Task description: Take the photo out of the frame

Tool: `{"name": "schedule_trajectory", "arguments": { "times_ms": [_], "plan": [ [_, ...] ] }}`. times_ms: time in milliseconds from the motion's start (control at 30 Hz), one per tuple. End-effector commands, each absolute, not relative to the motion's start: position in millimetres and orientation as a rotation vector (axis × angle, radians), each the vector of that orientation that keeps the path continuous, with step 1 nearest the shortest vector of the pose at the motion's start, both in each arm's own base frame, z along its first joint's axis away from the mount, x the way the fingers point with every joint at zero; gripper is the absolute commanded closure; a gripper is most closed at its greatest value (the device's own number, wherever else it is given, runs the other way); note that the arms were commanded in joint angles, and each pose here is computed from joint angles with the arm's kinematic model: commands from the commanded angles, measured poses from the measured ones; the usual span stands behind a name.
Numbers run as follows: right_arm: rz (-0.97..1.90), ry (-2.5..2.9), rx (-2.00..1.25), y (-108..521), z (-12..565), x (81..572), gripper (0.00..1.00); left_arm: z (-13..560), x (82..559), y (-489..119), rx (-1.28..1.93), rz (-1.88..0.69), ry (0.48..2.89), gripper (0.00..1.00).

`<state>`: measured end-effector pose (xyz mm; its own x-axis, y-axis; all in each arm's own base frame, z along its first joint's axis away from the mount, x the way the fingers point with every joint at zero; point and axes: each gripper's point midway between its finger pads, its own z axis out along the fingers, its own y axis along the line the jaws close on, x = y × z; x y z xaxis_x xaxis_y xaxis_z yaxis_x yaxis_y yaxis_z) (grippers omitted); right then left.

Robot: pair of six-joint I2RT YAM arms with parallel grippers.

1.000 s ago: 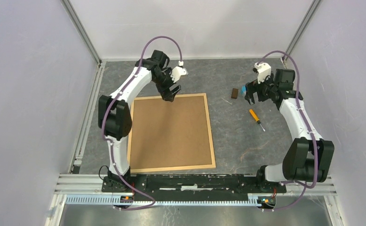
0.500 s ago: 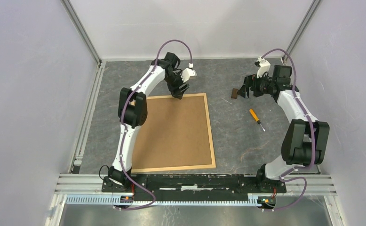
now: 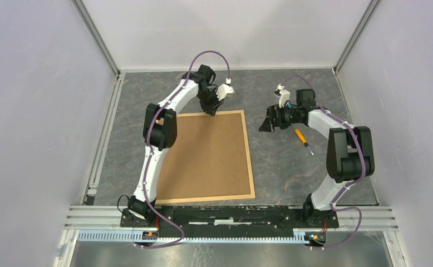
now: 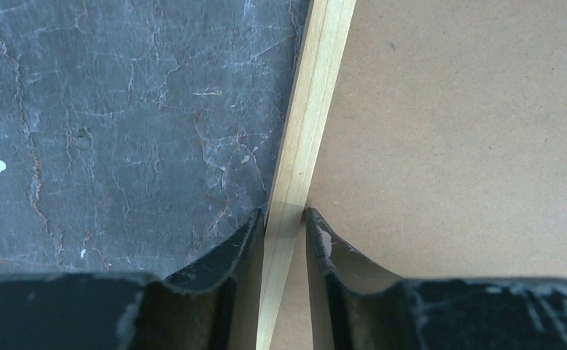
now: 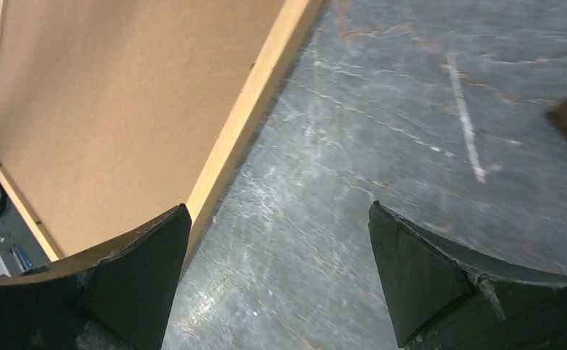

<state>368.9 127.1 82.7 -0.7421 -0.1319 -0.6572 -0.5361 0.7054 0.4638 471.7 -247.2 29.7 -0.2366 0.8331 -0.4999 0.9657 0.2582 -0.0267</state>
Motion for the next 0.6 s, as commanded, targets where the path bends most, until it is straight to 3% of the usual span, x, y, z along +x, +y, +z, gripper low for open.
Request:
{"name": "schedule_trajectory", "arguments": {
  "times_ms": [0, 100, 167, 233, 467, 567],
  "plan": [
    [0.968, 2.298, -0.560, 152, 72, 366, 0.02, 16, 475, -243, 1.732, -0.414, 2.114, 0.69],
    [0.987, 2.308, -0.550, 160, 63, 368, 0.02, 14, 477, -240, 1.752, -0.357, 2.118, 0.71],
    [0.998, 2.316, -0.540, 164, 58, 370, 0.02, 17, 482, -242, 1.735, -0.304, 2.117, 0.59],
    [1.004, 2.325, -0.534, 166, 54, 372, 0.02, 23, 480, -248, 1.740, -0.299, 2.099, 0.58],
    [1.020, 2.329, -0.534, 172, 45, 374, 0.02, 16, 465, -262, 1.830, -0.264, 2.052, 0.71],
    [1.034, 2.334, -0.534, 173, 40, 373, 0.02, 26, 454, -271, 1.818, -0.345, 2.046, 0.89]
  ]
}}
